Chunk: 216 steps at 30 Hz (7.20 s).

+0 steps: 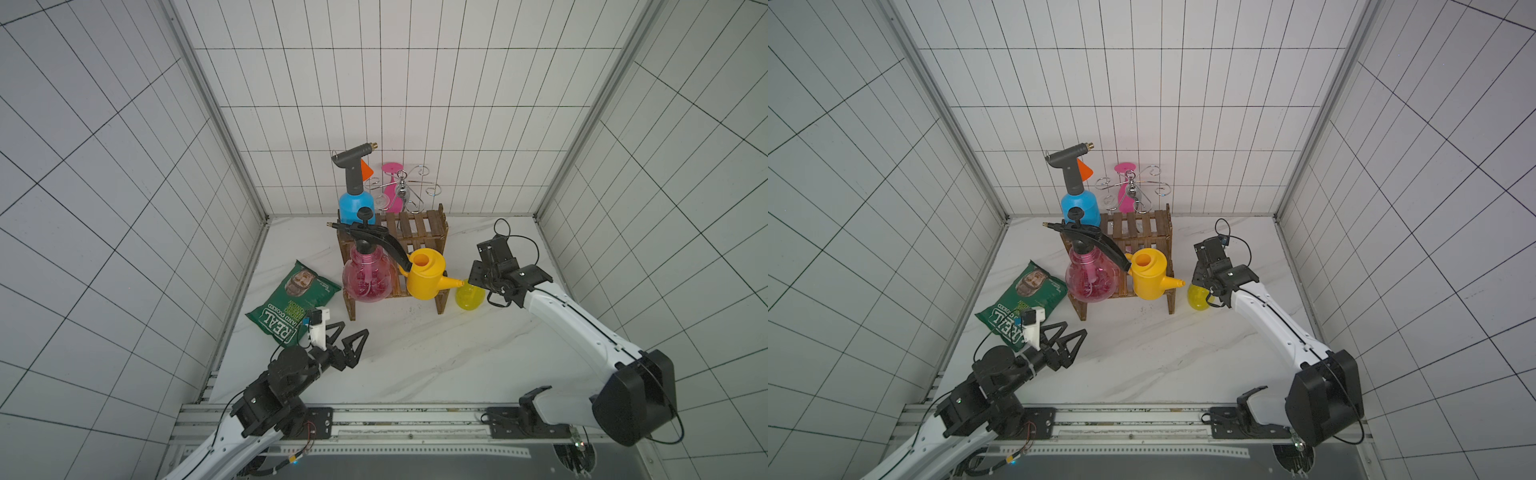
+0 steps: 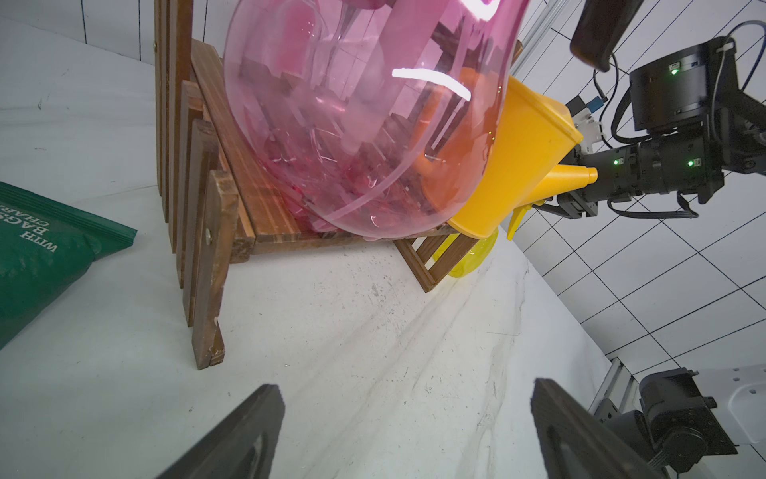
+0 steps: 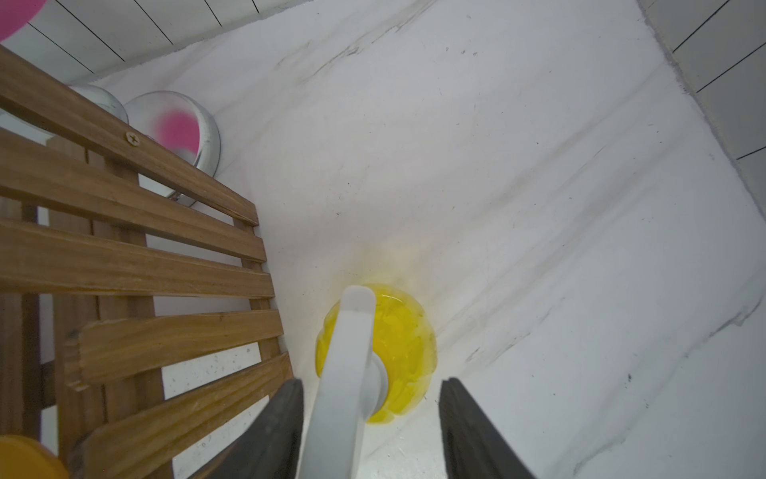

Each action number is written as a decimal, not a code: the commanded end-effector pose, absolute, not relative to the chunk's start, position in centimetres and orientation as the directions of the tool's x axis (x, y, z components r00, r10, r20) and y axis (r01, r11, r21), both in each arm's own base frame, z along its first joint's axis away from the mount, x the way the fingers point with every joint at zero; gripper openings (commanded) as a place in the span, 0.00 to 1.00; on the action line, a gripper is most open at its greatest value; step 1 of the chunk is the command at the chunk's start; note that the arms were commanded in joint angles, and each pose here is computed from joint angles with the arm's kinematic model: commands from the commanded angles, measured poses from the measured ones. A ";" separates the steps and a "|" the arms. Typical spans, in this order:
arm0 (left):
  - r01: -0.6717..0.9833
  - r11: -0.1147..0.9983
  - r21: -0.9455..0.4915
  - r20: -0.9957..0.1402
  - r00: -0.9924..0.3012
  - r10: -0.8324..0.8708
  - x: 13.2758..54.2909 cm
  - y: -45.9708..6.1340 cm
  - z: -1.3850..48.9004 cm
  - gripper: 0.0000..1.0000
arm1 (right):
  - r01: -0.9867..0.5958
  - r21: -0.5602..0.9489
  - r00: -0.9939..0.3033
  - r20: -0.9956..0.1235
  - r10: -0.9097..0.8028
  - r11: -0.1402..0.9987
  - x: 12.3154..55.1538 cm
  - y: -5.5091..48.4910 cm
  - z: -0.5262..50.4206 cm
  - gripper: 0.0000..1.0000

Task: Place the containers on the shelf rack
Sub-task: 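Pick up a container from the center of the board.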

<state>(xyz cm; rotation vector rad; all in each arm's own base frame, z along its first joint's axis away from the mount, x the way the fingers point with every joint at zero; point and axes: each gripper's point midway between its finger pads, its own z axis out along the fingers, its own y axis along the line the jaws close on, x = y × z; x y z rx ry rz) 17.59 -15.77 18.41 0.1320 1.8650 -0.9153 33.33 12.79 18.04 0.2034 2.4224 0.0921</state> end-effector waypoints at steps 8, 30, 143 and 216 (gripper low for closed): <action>0.484 0.698 -0.528 -0.829 -0.471 -0.300 17.4 -15.8 18.8 0.95 | 0.111 0.026 -0.738 -0.667 0.100 0.993 32.8 11.8 18.8 0.35; 0.481 0.700 -0.528 -0.828 -0.472 -0.301 17.5 -15.8 18.7 0.95 | -0.029 -0.048 -0.571 -0.819 -0.056 0.998 31.3 10.1 27.2 0.00; 0.940 0.313 -0.137 -0.974 -0.186 0.130 8.5 -30.7 20.5 0.98 | -0.955 0.282 -0.267 -0.698 -0.665 0.087 8.0 30.5 31.0 0.00; 0.894 0.366 -0.259 -0.966 -0.240 -0.096 9.9 -26.9 23.9 0.99 | -0.971 0.230 -0.219 -0.966 0.133 0.068 9.6 31.5 37.1 0.00</action>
